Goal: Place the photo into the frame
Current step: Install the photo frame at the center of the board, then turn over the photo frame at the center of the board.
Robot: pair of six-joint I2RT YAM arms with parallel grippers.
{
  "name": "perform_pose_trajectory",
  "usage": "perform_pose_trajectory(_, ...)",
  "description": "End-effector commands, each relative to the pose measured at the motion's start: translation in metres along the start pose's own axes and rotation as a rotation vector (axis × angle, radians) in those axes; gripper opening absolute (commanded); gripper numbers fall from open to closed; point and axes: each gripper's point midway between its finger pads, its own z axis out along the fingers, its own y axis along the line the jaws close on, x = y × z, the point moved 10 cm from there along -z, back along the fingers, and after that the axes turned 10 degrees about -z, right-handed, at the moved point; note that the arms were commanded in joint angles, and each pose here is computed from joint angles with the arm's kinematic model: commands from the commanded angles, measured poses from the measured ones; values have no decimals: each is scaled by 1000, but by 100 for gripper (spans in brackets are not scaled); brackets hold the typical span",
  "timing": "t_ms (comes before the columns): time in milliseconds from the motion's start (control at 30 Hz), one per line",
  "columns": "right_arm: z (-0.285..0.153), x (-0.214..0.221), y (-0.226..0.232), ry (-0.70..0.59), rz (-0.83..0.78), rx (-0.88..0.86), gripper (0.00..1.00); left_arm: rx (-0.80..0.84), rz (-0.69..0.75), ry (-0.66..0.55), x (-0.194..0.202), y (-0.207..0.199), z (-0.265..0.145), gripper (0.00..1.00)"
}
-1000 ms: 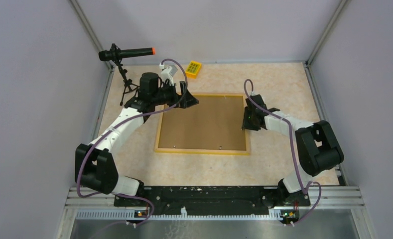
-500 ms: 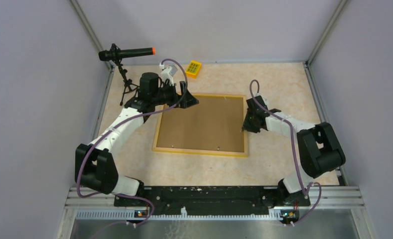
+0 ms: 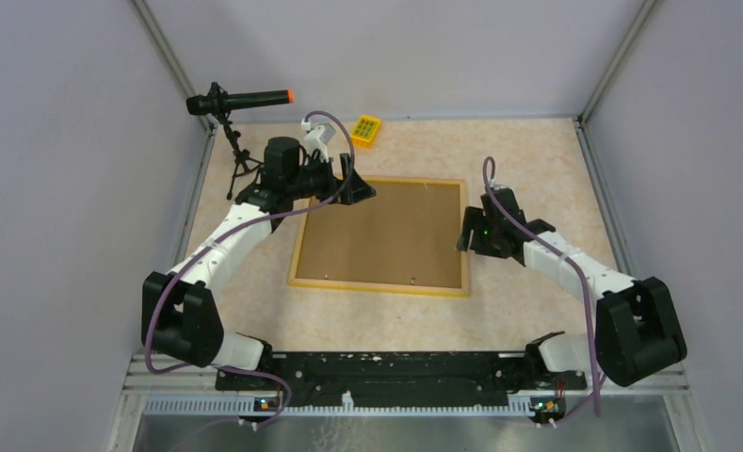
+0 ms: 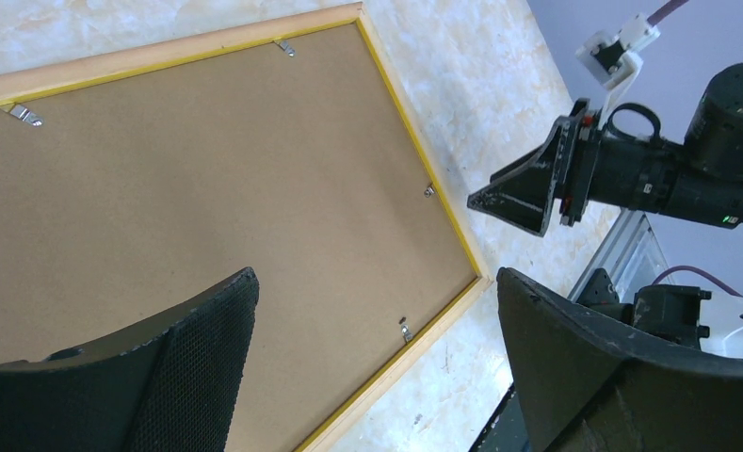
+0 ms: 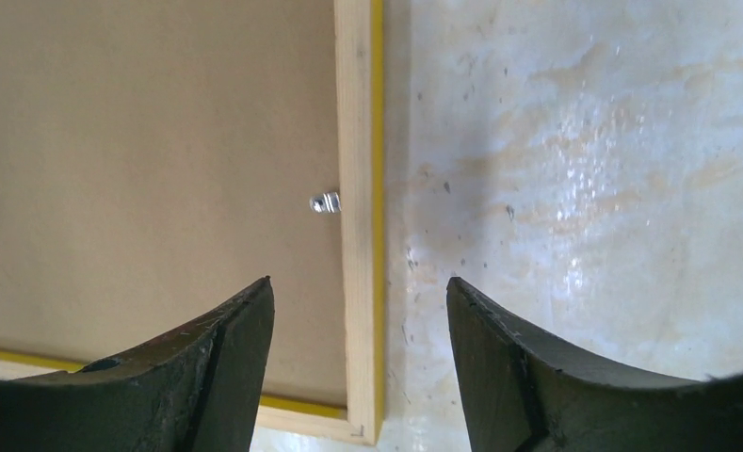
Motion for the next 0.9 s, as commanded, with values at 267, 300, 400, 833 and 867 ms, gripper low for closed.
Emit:
perform_pose_trajectory(267, -9, 51, 10, 166, -81, -16, 57, 32, 31, -34, -7, -8, -1, 99)
perform_pose_trajectory(300, -8, 54, 10, 177, -83, -13, 57, 31, 31, -32, -7, -7, 0, 99)
perform_pose_trajectory(400, -5, 62, 14, 202, -90, -11, 51, 24, 36, -32, -5, -8, 1, 99)
perform_pose_trajectory(833, 3, 85, 9, 202, -64, -11, 28, 94, 176, -31, 7, -32, 7, 99)
perform_pose_trajectory(867, 3, 86, 10, 201, -58, -15, 26, 107, 195, -31, 9, -36, 7, 99)
